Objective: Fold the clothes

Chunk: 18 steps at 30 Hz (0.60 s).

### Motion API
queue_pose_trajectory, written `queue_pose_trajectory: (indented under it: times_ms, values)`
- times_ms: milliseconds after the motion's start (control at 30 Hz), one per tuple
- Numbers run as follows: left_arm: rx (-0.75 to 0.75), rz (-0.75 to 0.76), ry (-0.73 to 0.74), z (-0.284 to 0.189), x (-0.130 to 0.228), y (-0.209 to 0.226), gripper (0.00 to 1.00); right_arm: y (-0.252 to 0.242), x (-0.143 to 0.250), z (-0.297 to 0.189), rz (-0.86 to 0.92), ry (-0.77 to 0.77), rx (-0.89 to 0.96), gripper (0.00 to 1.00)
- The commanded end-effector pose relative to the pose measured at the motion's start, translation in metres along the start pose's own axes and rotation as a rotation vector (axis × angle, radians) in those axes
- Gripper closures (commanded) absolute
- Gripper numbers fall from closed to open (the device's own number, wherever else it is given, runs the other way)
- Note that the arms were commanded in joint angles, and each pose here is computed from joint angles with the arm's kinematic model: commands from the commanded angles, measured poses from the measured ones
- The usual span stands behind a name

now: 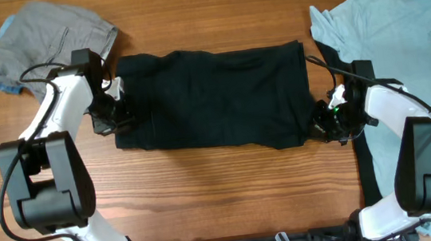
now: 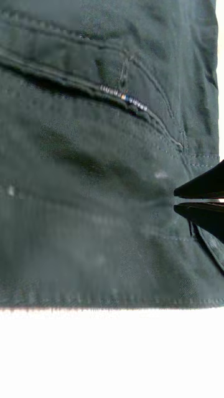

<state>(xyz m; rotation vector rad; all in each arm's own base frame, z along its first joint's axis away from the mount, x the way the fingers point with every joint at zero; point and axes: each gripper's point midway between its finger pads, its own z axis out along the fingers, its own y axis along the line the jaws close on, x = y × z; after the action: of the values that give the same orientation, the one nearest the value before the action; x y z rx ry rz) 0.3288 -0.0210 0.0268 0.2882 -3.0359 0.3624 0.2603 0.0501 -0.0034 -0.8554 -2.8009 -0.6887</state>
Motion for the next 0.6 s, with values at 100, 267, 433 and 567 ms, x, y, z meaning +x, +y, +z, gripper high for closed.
queue_pose_trajectory:
  times_ms: [100,267,433,567]
  values:
    - [-0.089,-0.166,-0.025,-0.006,-0.005,0.041,0.96,-0.044,-0.043,-0.054,0.092,-0.163,0.320,0.96]
    - [-0.062,-0.175,-0.024,-0.006,-0.005,0.040,0.96,-0.037,-0.073,-0.091,0.085,-0.288,0.386,0.96]
    - [0.325,-0.038,0.014,-0.014,0.000,-0.028,0.62,-0.022,-0.071,-0.092,0.052,-0.255,0.324,0.96]
    - [0.360,0.030,0.050,-0.012,0.012,-0.048,0.45,-0.023,-0.068,-0.092,0.053,-0.246,0.328,0.96]
